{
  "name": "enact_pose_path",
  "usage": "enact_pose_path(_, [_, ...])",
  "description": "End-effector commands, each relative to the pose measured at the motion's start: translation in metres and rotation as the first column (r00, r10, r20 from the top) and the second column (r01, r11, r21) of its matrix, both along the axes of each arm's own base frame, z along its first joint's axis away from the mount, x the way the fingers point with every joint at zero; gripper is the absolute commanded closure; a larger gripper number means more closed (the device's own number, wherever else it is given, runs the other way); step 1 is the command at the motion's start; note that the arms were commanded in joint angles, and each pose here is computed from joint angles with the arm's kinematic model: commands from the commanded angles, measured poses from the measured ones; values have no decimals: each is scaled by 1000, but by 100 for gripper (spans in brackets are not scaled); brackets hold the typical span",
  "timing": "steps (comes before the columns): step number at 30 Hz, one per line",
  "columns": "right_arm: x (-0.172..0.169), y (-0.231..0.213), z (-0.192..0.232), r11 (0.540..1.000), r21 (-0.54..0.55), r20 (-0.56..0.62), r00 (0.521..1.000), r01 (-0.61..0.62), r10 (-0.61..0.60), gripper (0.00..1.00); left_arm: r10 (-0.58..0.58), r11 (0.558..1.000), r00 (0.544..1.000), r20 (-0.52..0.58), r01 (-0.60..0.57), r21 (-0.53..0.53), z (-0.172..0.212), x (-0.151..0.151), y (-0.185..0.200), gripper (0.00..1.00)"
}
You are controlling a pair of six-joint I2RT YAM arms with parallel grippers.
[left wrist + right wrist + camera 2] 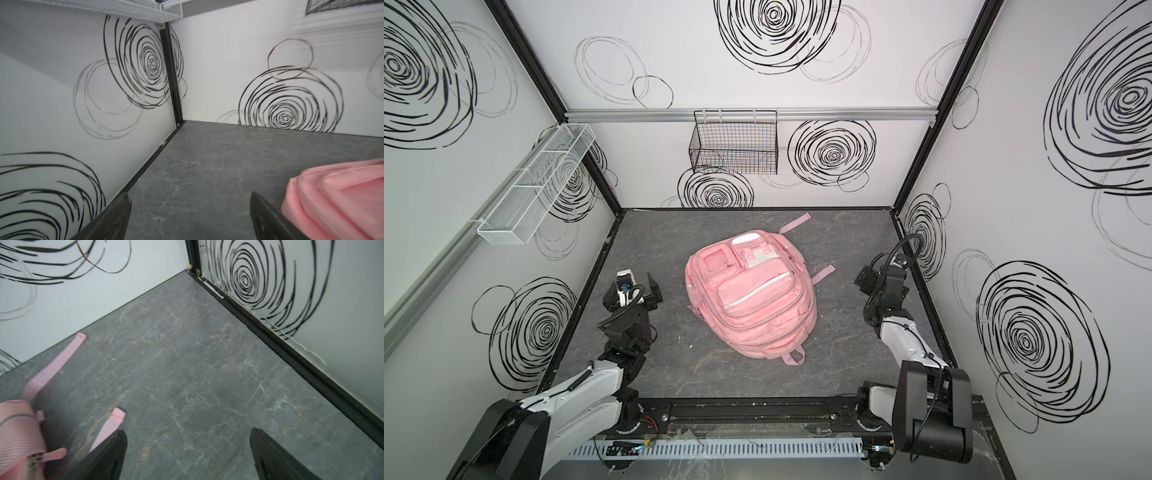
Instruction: Pack the student bag
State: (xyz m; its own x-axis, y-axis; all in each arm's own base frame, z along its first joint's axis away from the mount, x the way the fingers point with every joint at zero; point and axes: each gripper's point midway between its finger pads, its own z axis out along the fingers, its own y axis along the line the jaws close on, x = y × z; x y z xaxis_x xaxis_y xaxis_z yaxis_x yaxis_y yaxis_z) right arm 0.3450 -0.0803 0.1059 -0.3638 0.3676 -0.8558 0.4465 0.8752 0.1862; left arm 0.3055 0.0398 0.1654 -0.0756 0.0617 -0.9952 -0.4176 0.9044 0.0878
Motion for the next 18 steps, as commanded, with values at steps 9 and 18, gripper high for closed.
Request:
enact_pose_path(9, [37,33,14,947,-303,169,972,-107,164,0,-353,933,920,170,360,-10,8,25,-46,4])
enact_pose_path(18, [19,30,15,957,-245,258,942,-153,216,0,-206,972,974,93,215,-92,-12,51,-21,4])
